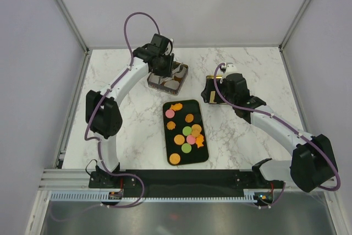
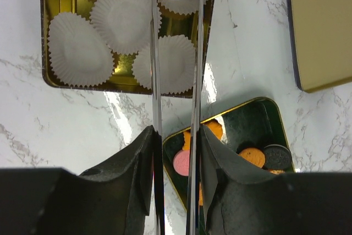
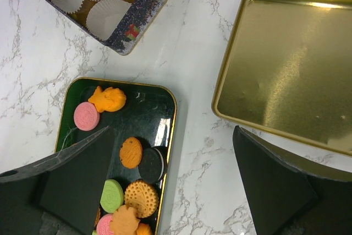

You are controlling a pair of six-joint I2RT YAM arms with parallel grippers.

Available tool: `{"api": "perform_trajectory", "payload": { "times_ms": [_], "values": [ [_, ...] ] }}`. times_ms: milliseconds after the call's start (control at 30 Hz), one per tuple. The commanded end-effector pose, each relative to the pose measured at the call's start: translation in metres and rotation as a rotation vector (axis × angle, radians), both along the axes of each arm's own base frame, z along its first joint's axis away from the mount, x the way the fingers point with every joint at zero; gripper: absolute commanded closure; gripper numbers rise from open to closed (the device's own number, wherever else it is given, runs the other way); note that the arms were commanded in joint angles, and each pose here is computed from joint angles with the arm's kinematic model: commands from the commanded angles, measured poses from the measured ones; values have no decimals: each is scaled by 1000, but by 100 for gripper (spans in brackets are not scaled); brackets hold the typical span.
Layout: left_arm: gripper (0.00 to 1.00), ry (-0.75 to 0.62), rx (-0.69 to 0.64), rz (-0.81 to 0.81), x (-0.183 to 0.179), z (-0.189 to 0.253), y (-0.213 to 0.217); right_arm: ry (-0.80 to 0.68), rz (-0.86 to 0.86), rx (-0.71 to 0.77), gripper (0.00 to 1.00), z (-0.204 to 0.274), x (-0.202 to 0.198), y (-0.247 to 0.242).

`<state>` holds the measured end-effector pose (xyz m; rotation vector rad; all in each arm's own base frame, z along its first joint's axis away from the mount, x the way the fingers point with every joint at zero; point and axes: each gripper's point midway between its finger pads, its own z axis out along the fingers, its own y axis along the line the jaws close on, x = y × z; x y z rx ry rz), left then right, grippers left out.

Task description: Pack the cookies

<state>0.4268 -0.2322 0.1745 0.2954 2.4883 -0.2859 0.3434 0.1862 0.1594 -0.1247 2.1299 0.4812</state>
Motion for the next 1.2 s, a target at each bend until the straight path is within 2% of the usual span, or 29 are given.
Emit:
{"api": "perform_trajectory", "payload": {
  "times_ms": [0, 600, 1167],
  "values": [
    [62, -95, -80, -21, 26, 29, -17, -68, 6, 27, 2, 27, 6, 4],
    [54, -59, -66, -24, 24, 13, -17, -65, 5, 27, 2, 26, 7, 5],
    [47, -71, -79, -38, 16, 24, -15, -64, 6, 25, 2, 25, 7, 5]
  ]
}}
